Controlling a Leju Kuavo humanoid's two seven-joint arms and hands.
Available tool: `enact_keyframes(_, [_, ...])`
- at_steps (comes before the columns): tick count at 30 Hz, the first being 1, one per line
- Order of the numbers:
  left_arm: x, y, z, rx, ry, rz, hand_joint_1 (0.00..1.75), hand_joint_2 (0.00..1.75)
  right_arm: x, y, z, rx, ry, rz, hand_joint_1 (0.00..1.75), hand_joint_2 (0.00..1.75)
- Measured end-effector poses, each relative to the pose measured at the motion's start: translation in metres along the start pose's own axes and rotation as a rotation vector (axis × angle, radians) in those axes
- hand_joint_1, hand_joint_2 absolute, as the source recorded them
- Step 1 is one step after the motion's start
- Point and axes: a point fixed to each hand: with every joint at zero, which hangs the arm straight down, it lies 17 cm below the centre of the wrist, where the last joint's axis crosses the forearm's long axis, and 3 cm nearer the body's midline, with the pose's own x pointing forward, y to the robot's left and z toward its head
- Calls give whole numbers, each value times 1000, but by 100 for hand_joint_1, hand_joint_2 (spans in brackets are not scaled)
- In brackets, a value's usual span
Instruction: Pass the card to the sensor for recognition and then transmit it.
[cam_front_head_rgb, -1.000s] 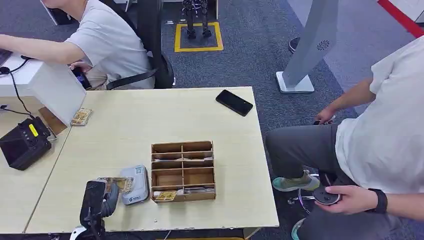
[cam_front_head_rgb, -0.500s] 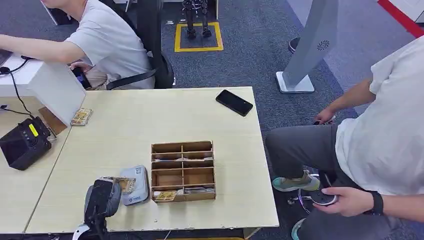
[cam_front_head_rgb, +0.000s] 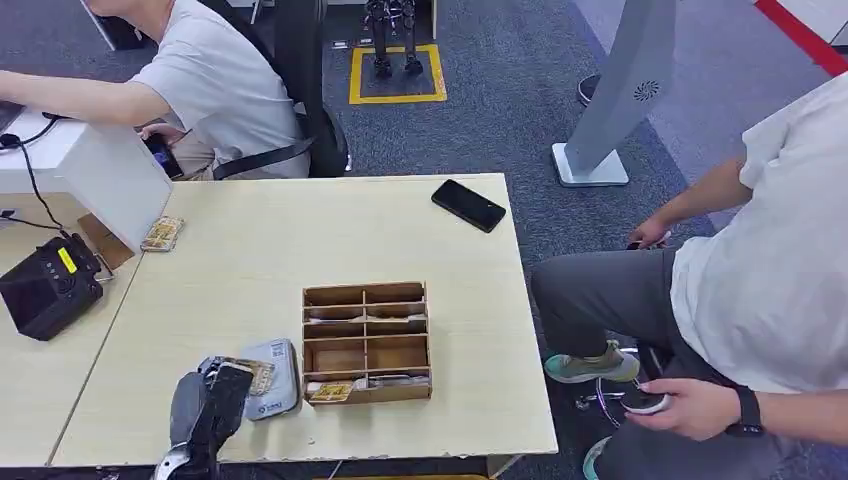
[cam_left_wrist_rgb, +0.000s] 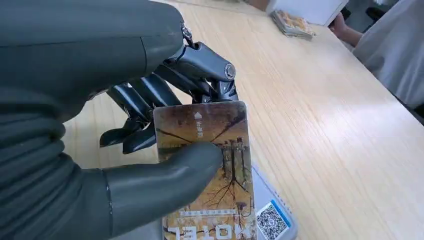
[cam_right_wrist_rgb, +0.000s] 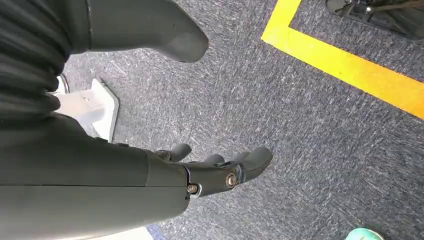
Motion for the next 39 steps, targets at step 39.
enact_keyframes(39, [-15,-20,5,-34,17,-90,175,175,3,-2,-1,-2,-7,5,0,175])
